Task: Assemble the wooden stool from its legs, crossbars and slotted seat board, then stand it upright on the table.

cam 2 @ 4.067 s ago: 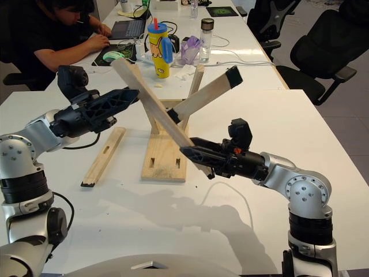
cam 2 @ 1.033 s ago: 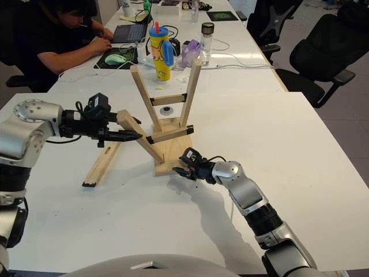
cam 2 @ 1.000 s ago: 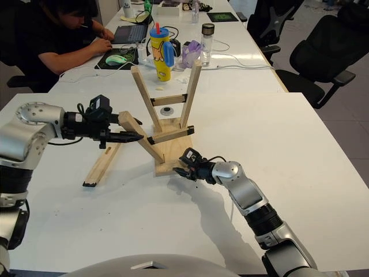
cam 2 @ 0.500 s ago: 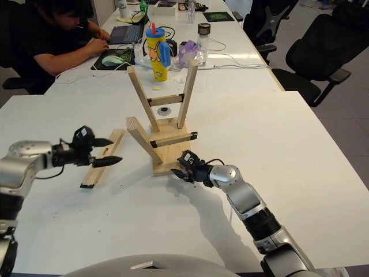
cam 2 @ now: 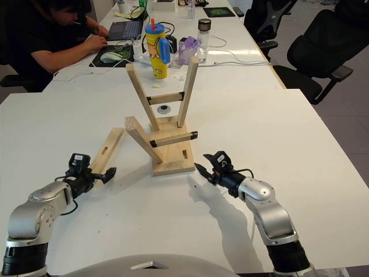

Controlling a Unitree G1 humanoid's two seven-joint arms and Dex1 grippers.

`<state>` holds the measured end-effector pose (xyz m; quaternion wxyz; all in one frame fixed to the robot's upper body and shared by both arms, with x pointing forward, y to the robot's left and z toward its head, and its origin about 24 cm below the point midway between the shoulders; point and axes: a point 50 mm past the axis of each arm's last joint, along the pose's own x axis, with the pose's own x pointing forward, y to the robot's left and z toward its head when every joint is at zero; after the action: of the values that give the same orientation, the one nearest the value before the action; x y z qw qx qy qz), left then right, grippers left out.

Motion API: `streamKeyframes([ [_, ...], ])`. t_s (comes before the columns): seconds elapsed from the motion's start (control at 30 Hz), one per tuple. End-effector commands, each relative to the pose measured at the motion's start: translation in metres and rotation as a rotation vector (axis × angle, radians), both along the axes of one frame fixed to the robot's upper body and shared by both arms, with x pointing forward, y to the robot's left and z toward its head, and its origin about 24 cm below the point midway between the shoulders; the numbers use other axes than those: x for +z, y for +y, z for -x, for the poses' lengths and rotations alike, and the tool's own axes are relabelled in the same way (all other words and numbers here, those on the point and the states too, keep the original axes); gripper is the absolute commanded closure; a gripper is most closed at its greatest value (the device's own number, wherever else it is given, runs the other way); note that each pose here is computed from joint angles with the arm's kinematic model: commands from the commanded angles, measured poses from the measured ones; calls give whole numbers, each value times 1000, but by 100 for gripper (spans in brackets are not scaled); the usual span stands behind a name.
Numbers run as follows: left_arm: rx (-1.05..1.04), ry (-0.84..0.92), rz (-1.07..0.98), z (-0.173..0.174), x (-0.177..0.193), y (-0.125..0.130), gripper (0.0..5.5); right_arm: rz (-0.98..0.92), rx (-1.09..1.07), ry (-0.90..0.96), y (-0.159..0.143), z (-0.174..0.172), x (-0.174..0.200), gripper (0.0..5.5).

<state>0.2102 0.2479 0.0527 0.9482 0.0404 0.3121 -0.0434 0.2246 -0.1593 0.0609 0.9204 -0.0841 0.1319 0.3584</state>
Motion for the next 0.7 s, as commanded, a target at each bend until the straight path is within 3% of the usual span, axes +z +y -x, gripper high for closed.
streamKeyframes([
  [0.03, 42, 5, -21, -1, 0, 10, 11, 29, -1, 48, -7, -2, -10, 327],
  [0.27, -50, 69, -17, -3, -8, 7, 89, 17, 24, 119, -4, -8, -30, 327],
  [0.7, -54, 157, 43, -1, -30, 6, 284, -28, 228, 109, 40, -9, -28, 327],
])
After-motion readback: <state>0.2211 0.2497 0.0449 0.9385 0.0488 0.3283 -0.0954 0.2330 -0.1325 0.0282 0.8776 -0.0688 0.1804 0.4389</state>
